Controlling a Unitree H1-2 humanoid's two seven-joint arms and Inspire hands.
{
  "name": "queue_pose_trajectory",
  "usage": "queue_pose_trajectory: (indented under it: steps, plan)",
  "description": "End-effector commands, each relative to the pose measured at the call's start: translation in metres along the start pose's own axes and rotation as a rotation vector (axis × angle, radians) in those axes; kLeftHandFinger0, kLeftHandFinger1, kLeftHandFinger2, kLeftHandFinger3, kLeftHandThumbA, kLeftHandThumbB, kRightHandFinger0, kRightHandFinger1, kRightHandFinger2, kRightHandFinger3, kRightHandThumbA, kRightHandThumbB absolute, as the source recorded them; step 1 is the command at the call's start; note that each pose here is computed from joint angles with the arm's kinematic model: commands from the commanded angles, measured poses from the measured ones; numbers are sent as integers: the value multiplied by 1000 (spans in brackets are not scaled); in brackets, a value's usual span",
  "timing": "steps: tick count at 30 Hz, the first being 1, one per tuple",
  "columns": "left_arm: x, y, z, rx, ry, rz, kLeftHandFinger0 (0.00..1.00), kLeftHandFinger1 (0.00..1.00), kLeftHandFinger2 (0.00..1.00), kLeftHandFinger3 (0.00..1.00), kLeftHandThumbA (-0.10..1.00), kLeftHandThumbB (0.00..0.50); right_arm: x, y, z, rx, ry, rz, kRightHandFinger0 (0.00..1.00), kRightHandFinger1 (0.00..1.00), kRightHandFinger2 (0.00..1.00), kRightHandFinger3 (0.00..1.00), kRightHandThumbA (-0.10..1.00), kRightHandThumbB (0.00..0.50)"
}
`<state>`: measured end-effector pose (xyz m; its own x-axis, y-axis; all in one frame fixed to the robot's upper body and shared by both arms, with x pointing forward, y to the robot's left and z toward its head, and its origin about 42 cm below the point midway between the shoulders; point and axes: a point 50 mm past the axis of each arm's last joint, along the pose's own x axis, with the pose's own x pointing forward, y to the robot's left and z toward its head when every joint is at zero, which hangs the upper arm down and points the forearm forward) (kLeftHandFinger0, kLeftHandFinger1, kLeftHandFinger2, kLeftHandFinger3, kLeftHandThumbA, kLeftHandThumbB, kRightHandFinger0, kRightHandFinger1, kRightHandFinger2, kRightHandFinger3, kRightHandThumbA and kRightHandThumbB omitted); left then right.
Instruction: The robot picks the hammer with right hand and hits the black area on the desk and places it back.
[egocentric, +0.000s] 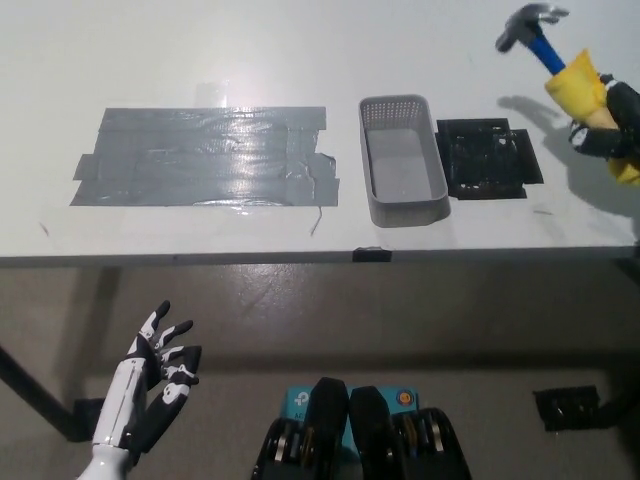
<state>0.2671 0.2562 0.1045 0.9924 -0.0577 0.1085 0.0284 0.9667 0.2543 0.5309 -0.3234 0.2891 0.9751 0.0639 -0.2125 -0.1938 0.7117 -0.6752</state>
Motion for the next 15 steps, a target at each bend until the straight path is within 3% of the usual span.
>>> queue_pose_trajectory:
  steps: [1,4,7,12,13,15]
  plan:
    - [10,7,21,37,-106,-28,492,702,850,1000,695,0,-54,-91,101,-253,-164,325,272,774,1000,1000,-100,129]
    - [11,6,21,30,-110,-29,486,695,849,1000,695,0,-53,-86,96,-273,-149,345,241,745,1000,1000,-100,122]
    - [12,6,21,37,-111,-26,479,688,850,1000,716,0,-50,-81,92,-277,-146,377,153,636,937,967,-100,118]
    - [12,7,21,41,-116,-20,471,689,851,1000,711,0,-45,-72,91,-352,-133,381,74,549,864,804,-100,159]
    - [12,7,21,42,-114,-19,469,695,857,1000,727,0,-45,-69,90,-370,-127,382,97,548,818,734,-100,160]
    - [13,7,21,45,-119,-19,468,696,856,1000,741,0,-43,-64,87,-372,-119,395,93,543,770,703,-100,135]
